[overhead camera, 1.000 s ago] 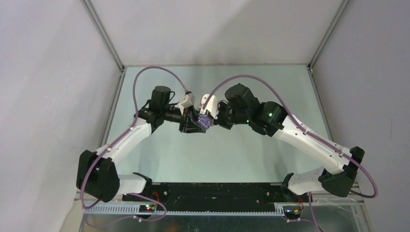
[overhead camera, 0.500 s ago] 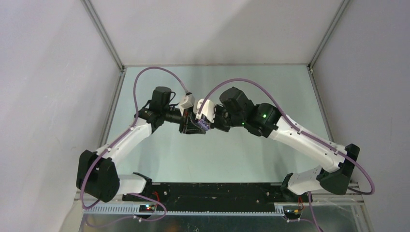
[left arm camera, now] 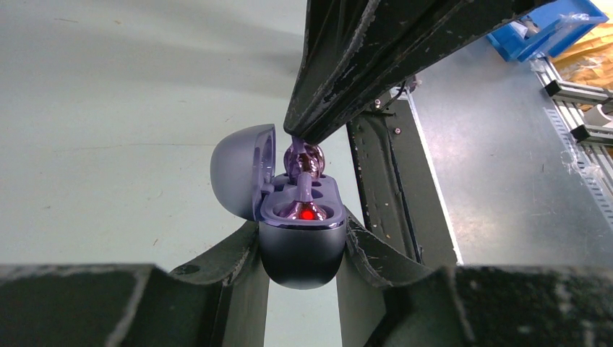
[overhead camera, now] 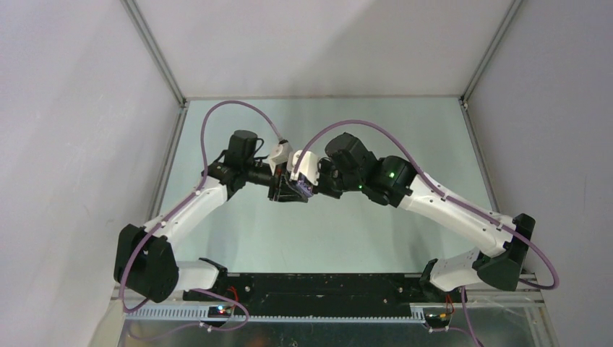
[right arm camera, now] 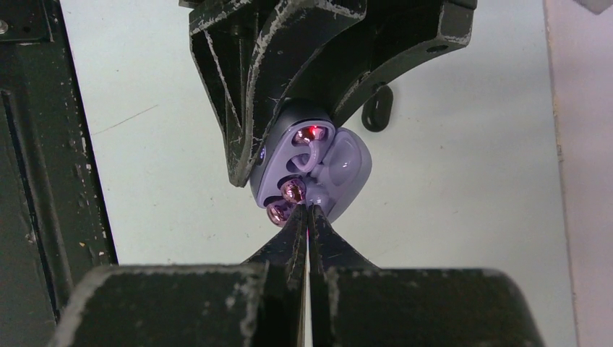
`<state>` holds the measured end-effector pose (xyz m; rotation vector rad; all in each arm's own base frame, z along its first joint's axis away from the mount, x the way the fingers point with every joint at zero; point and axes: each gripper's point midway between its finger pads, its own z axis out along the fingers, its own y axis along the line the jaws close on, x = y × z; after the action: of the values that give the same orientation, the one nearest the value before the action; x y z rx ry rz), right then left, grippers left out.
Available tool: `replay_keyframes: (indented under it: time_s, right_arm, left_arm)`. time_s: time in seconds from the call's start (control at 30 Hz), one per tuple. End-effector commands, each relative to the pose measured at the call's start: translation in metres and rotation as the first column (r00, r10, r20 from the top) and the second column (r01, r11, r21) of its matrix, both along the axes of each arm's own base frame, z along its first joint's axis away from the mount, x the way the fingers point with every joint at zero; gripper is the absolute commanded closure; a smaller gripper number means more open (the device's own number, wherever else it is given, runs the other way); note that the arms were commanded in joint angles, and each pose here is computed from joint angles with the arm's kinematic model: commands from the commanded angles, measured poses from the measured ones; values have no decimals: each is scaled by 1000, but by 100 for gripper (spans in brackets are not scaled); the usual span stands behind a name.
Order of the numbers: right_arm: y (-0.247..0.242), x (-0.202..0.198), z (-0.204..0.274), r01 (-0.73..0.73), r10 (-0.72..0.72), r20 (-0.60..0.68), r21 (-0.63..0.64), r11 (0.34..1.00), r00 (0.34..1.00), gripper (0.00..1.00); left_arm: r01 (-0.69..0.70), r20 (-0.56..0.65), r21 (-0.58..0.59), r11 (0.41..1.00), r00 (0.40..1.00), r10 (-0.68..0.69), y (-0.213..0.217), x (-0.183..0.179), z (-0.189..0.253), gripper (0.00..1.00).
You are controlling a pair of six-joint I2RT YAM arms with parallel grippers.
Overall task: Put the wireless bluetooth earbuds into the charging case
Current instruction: Place the right earbud in the right side groove of the charging case.
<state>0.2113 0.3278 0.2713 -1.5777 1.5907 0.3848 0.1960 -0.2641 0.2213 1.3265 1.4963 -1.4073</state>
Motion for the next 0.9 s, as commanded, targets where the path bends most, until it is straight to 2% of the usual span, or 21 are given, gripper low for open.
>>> replay_keyframes:
  time_s: [0.0,0.47,0.57,0.67,0.73,0.87]
  right_arm:
    - [7,0,5,-15,15,22,19,1000,1000,100]
    - [16,-8,-6,-47,47,-9,-7,999,999,99]
    - [14,-12,2,-56,56,-16,2,998,998,86]
    - [10,-12,12,-49,49,-15,21,999,999,67]
    - [6,-14,21,-55,56,-27,44,998,998,62]
    - [-5,-18,46,-57,63,-52,120,991,997,61]
  left_arm:
    - [35,73,-40,999,997,-32,-5,1,21,100]
    - [35,84,-38,999,996,-32,-4,0,21,100]
    - [35,86,-37,999,996,-32,-4,0,21,100]
    - [36,87,-37,999,996,-32,-4,0,21,100]
    - [33,88,-36,999,996,-30,-4,0,21,100]
    - [34,87,-35,999,996,-31,-4,0,21,100]
